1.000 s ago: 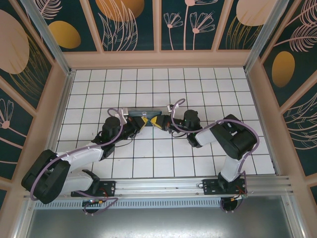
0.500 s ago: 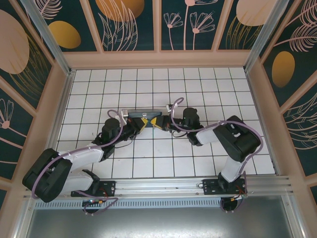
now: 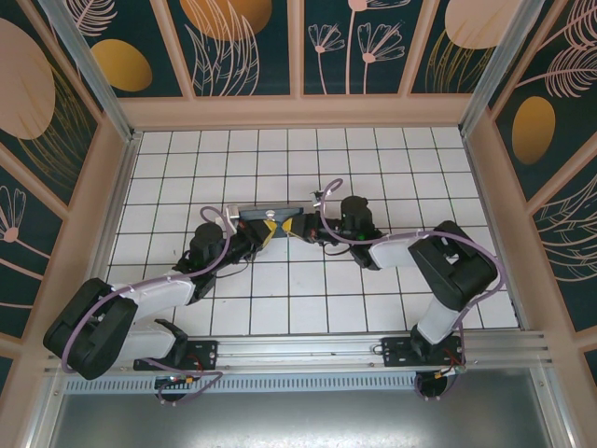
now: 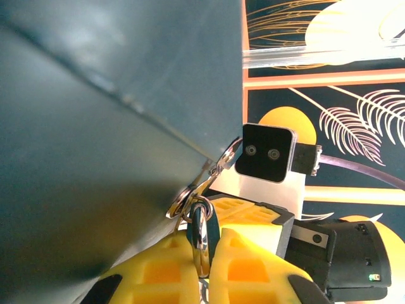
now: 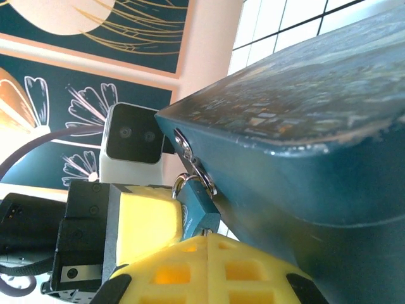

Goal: Unlock the padlock with the key

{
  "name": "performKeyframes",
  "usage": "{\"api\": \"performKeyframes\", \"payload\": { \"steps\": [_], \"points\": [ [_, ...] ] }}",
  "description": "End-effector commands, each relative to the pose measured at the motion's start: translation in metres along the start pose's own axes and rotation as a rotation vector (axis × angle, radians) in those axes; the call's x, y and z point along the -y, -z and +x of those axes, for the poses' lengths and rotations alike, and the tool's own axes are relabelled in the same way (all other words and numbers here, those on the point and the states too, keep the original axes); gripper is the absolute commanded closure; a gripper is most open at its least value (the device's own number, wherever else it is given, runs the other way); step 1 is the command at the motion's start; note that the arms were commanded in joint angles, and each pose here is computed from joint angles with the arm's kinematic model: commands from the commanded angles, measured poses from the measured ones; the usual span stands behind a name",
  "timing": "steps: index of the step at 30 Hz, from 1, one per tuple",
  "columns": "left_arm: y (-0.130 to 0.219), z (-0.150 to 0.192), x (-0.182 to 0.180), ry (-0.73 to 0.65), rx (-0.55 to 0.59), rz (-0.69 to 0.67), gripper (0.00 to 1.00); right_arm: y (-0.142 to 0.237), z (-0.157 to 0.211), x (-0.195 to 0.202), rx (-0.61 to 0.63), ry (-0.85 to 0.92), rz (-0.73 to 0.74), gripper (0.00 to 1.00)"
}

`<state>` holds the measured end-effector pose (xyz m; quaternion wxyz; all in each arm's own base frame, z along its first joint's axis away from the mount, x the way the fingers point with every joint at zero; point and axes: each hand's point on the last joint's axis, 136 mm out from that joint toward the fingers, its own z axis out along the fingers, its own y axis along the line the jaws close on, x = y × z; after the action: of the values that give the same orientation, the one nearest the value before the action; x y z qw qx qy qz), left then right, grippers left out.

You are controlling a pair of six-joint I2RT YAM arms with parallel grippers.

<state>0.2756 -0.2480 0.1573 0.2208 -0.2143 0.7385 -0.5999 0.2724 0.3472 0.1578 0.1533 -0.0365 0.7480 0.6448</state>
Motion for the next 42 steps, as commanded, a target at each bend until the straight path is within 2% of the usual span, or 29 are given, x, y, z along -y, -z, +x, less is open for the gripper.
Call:
{"api": "performKeyframes", "payload": {
  "steps": [1, 8, 14, 16, 23, 26, 30, 37, 39, 42],
  "points": [
    [0.012, 0.068, 0.060, -0.127, -0.330, 0.249, 1.00, 0.000, -0.022, -0.012, 0.081, -0.031, -0.108, 1.00],
    [0.014, 0.069, 0.060, -0.138, -0.333, 0.250, 1.00, 0.000, -0.025, -0.014, 0.063, -0.135, -0.216, 1.00],
    [0.015, 0.069, 0.059, -0.140, -0.331, 0.247, 1.00, 0.000, -0.031, -0.014, 0.055, -0.149, -0.229, 1.00],
    [0.015, 0.069, 0.059, -0.141, -0.329, 0.248, 1.00, -0.004, -0.031, -0.011, 0.042, -0.135, -0.195, 1.00],
    [0.015, 0.067, 0.062, -0.126, -0.314, 0.264, 1.00, -0.018, -0.027, 0.009, 0.002, 0.035, 0.067, 1.00],
    [0.015, 0.066, 0.065, -0.122, -0.313, 0.277, 1.00, -0.021, -0.028, 0.009, 0.001, 0.098, 0.109, 1.00],
    [0.015, 0.066, 0.066, -0.121, -0.314, 0.283, 1.00, -0.023, -0.030, 0.002, 0.006, 0.107, 0.059, 1.00],
    [0.016, 0.064, 0.065, -0.103, -0.295, 0.287, 1.00, -0.024, -0.030, -0.027, 0.012, -0.007, -0.176, 1.00],
    [0.016, 0.063, 0.065, -0.094, -0.288, 0.287, 1.00, -0.029, -0.029, -0.019, 0.007, 0.013, -0.112, 1.00],
    [0.016, 0.060, 0.064, -0.075, -0.270, 0.285, 1.00, -0.039, -0.027, -0.005, -0.002, 0.124, 0.067, 1.00]
  ]
}}
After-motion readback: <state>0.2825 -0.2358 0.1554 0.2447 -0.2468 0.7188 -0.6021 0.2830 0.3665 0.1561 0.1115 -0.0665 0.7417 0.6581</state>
